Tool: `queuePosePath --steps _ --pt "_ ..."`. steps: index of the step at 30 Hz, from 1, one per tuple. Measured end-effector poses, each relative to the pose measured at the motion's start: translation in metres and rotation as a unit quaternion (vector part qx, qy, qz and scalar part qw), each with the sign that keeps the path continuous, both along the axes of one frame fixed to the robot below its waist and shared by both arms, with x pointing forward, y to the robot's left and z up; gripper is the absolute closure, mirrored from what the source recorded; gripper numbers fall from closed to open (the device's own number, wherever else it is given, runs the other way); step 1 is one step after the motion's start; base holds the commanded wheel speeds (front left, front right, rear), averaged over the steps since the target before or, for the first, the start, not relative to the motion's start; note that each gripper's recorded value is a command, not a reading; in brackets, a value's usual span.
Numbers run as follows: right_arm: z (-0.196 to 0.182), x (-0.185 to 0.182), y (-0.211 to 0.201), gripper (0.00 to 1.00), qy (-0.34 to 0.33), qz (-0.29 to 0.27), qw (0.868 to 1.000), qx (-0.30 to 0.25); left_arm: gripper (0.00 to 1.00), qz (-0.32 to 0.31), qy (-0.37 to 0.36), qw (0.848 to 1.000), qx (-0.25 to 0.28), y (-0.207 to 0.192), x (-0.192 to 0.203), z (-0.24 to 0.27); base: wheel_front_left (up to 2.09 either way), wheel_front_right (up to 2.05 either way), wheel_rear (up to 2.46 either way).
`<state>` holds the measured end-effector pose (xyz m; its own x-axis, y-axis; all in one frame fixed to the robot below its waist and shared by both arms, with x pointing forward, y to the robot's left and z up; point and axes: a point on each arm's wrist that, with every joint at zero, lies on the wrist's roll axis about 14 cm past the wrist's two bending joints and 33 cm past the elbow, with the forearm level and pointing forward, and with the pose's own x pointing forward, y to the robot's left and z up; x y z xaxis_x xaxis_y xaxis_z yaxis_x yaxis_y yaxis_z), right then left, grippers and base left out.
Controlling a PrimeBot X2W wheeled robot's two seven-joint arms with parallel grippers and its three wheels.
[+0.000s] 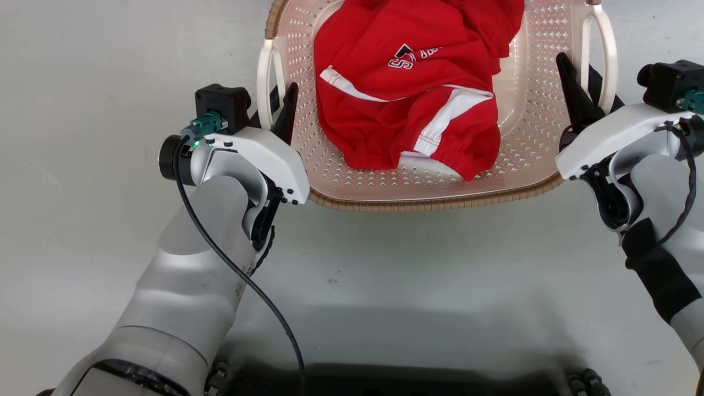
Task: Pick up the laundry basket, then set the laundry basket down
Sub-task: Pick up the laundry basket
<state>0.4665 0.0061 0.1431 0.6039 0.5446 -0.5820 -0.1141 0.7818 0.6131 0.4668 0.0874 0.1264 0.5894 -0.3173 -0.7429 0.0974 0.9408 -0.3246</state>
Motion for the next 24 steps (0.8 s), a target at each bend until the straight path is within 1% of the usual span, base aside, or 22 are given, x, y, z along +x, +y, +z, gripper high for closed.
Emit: queuePosePath --steps 15,24 --pt "0.0009 -0.0006 0.0009 1.0 0.0 0.006 1.0 -0.001 1.0 -0.003 0.005 1.0 -0.001 0.0002 -0.0005 -0.0016 0.0 0.0 0.0" --pt "-0.0012 -0.0092 0.0005 1.0 0.02 0.009 1.0 -0.015 1.0 -0.016 0.013 1.0 0.005 -0.0022 -0.0033 0.0019 0.0 0.0 0.0"
